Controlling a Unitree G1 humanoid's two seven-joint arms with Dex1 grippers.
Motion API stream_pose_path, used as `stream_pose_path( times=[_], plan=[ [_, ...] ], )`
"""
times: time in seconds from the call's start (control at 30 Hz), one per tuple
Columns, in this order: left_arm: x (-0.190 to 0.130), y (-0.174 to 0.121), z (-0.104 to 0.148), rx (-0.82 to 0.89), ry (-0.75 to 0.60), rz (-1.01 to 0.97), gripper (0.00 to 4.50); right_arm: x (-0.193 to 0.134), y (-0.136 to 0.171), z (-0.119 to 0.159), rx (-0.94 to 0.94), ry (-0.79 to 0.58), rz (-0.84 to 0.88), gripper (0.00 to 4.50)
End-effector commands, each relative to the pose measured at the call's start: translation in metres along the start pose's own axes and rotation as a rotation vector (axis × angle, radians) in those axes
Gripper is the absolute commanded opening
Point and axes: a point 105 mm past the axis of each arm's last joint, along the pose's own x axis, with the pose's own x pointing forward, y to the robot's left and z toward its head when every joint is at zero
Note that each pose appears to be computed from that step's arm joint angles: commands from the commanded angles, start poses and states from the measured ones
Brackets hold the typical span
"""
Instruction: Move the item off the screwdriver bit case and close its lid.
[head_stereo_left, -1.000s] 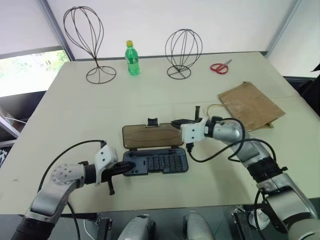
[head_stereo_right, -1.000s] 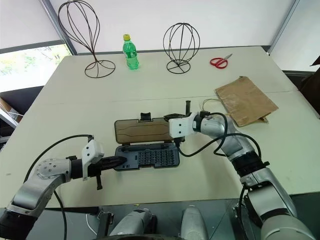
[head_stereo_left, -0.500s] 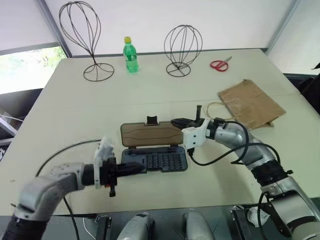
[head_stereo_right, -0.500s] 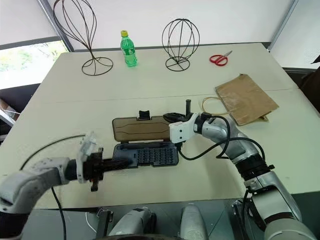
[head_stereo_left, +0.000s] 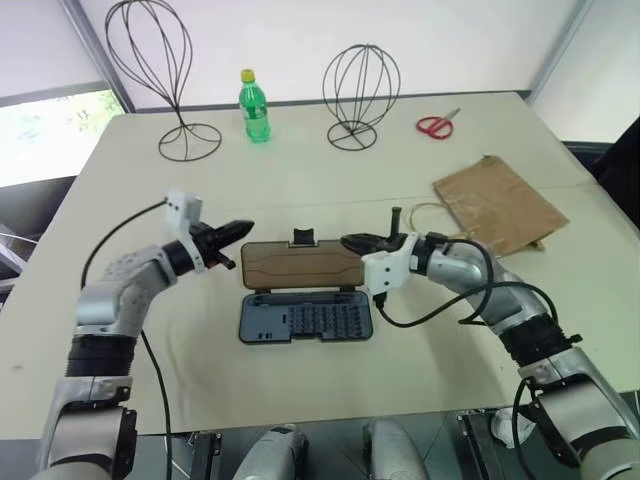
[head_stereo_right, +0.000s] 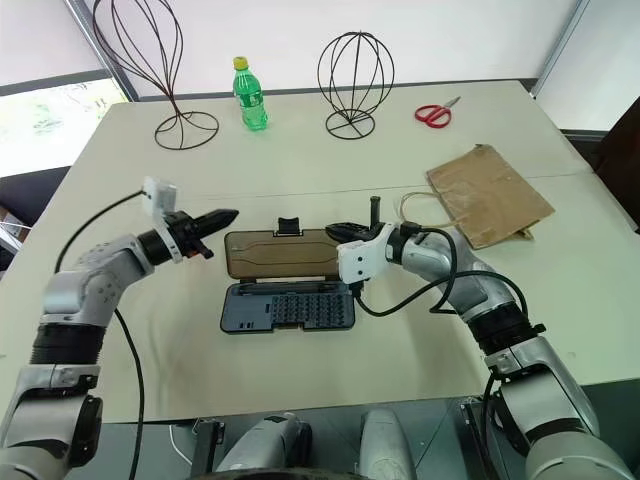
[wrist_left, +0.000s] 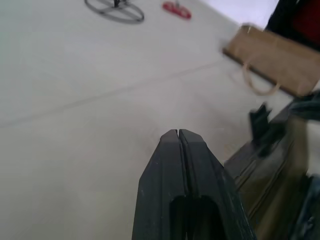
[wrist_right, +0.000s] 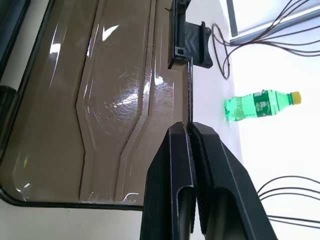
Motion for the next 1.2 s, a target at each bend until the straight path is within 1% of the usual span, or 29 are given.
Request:
stream_pose_path(
  times=[0.03,0.2,0.37,0.4,0.47,0.6,0.63,0.67,0.7,0.73,0.8,0.83,0.9,0.97,1.03,1.07,1.13,1.2],
  plan=[
    [0.003,0.009,0.000,0.093,0.029,-0.017,0.00,0.001,-0.017,0.003,-0.021,-0.010,-0.061,0.07],
    [0.003,0.024,-0.017,0.135,0.097,-0.002,0.00,0.001,-0.015,0.005,-0.011,-0.009,-0.059,0.07],
    [0.003,0.014,-0.030,0.103,0.133,-0.096,0.00,0.000,-0.016,0.005,0.007,-0.001,-0.067,0.07],
    [0.004,0.012,-0.031,0.100,0.135,-0.109,0.00,0.000,-0.016,0.005,0.012,-0.003,-0.072,0.33],
    [0.006,0.010,-0.032,0.097,0.135,-0.121,0.00,-0.001,-0.017,0.006,0.016,-0.003,-0.075,1.00],
    [0.012,0.008,-0.031,0.089,0.124,-0.126,0.00,-0.002,-0.019,0.008,0.020,-0.003,-0.079,2.99],
    [0.014,0.008,-0.031,0.085,0.121,-0.126,0.00,-0.004,-0.019,0.009,0.019,0.002,-0.077,3.64],
    [0.015,0.008,-0.031,0.082,0.118,-0.130,0.00,-0.008,-0.020,0.007,0.025,0.025,-0.067,4.17],
    [0.015,0.007,-0.030,0.082,0.117,-0.135,0.00,-0.014,-0.022,0.007,0.041,0.043,-0.053,4.46],
    [0.015,0.007,-0.029,0.076,0.110,-0.141,0.00,-0.026,-0.030,0.007,0.127,0.064,-0.046,4.46],
    [0.016,0.007,-0.024,0.060,0.095,-0.152,0.00,-0.047,-0.045,0.013,0.335,0.061,-0.039,4.46],
    [0.016,0.007,-0.022,0.052,0.087,-0.158,0.00,-0.057,-0.051,0.019,0.449,0.041,-0.036,4.46],
    [0.018,0.005,-0.012,0.022,0.054,-0.187,0.00,-0.087,-0.068,0.034,0.786,-0.030,-0.017,4.46],
    [0.019,0.001,-0.003,-0.014,0.022,-0.220,0.00,-0.108,-0.075,0.052,0.984,-0.103,0.043,4.46],
    [0.021,-0.006,0.006,-0.058,-0.004,-0.273,0.00,-0.117,-0.082,0.059,1.040,-0.123,0.034,4.46],
    [0.021,-0.010,0.010,-0.080,-0.001,-0.310,0.00,-0.118,-0.084,0.056,1.037,-0.105,0.003,4.46],
    [0.020,-0.024,0.011,-0.131,0.038,-0.410,0.00,-0.117,-0.083,0.052,1.032,-0.061,-0.022,4.46],
    [0.017,-0.042,0.010,-0.147,0.098,-0.521,0.00,-0.116,-0.079,0.051,1.030,-0.042,-0.013,4.46]
  ],
)
